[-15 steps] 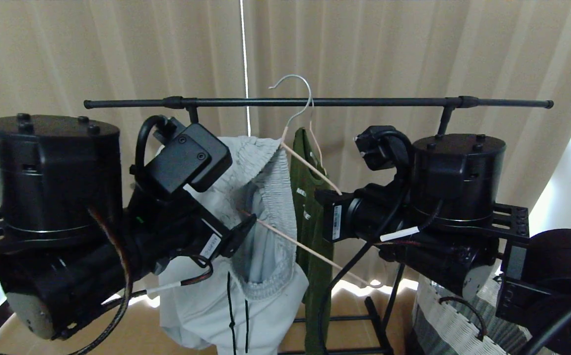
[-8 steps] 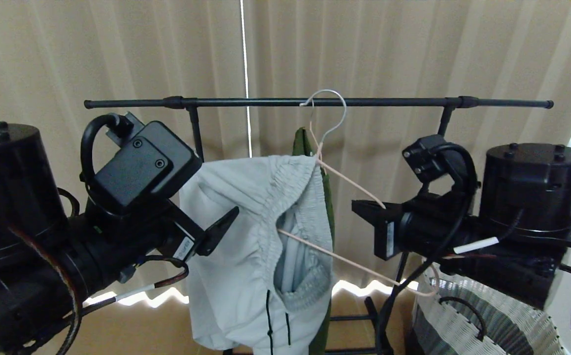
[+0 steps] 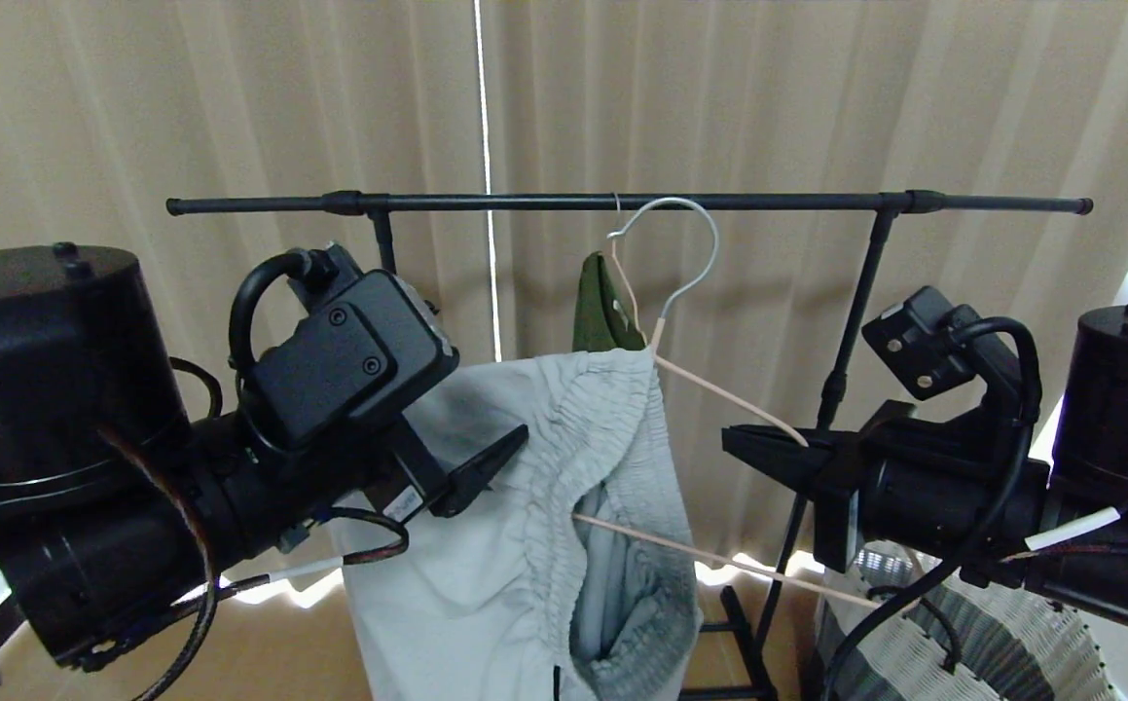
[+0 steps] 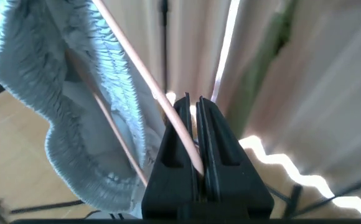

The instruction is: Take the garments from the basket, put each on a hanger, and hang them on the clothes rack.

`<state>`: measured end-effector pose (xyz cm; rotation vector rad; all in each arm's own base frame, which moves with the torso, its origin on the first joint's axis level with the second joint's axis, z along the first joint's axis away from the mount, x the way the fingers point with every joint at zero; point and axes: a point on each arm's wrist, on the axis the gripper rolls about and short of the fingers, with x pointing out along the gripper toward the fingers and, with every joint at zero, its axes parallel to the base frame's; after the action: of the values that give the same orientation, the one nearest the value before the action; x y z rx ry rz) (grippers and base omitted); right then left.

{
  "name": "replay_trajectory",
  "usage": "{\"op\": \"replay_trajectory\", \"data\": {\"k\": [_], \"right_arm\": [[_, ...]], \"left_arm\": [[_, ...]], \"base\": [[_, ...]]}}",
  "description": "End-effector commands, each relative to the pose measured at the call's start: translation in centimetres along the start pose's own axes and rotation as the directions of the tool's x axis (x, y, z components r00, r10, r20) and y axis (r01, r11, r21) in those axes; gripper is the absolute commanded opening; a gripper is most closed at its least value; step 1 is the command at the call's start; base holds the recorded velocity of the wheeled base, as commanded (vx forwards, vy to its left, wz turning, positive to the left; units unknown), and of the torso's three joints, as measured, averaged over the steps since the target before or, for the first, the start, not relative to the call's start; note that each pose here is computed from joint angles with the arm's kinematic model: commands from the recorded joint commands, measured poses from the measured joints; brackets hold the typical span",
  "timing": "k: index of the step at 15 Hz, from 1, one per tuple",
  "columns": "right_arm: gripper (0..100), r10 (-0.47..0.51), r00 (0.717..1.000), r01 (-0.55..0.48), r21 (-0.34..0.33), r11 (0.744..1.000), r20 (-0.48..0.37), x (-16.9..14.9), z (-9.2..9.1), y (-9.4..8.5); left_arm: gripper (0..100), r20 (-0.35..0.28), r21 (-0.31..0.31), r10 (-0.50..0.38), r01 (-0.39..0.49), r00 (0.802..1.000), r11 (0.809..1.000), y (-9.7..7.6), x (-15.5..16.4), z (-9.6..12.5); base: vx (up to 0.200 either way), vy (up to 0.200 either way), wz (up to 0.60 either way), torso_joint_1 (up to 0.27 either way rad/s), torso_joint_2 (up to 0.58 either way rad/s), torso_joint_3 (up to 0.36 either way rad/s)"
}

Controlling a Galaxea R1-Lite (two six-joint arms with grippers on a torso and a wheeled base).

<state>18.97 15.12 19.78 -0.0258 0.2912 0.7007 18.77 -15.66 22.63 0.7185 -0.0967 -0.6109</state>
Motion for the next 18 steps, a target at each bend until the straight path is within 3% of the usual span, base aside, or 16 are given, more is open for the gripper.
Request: {"op": "replay_trajectory", "data": {"k": [1, 5, 8, 9, 18], "right_arm": [[0, 0.015, 1.0, -0.014, -0.015, 1.0, 0.005, 0.0, 0.2, 0.0], [0, 0.068, 0.998, -0.068, -0.036, 0.997, 0.005, 0.2, 0.4, 0.2], [0, 0.084, 0.996, -0.083, -0.036, 0.996, 0.007, 0.1, 0.4, 0.2], [0, 0.084, 0.996, -0.083, -0.037, 0.996, 0.006, 0.1, 0.4, 0.2], [0, 0.111, 0.994, -0.11, -0.041, 0.993, 0.022, 0.1, 0.6, 0.3]], "left_arm": [[100, -0.005, 0.0, -0.001, 0.001, 1.0, 1.0, 0.2, 1.0, 0.0], [100, -0.045, 0.071, 0.043, -0.04, 0.998, 0.997, 1.5, 2.8, -0.8], [100, -0.045, 0.073, 0.043, -0.04, 0.998, 0.997, 1.5, 2.8, -0.8], [0, -0.047, 0.073, 0.041, -0.038, 0.998, 0.997, 1.5, 2.9, -0.9], [0, -0.067, 0.07, 0.044, -0.039, 0.997, 0.997, 1.4, 3.0, -1.3]], "base": [[0.0, 0.0, 0.0, 0.0, 0.0, 0.0], [0.0, 0.0, 0.0, 0.0, 0.0, 0.0], [0.0, 0.0, 0.0, 0.0, 0.0, 0.0], [0.0, 0.0, 0.0, 0.0, 0.0, 0.0], [0.0, 0.0, 0.0, 0.0, 0.0, 0.0]]}}
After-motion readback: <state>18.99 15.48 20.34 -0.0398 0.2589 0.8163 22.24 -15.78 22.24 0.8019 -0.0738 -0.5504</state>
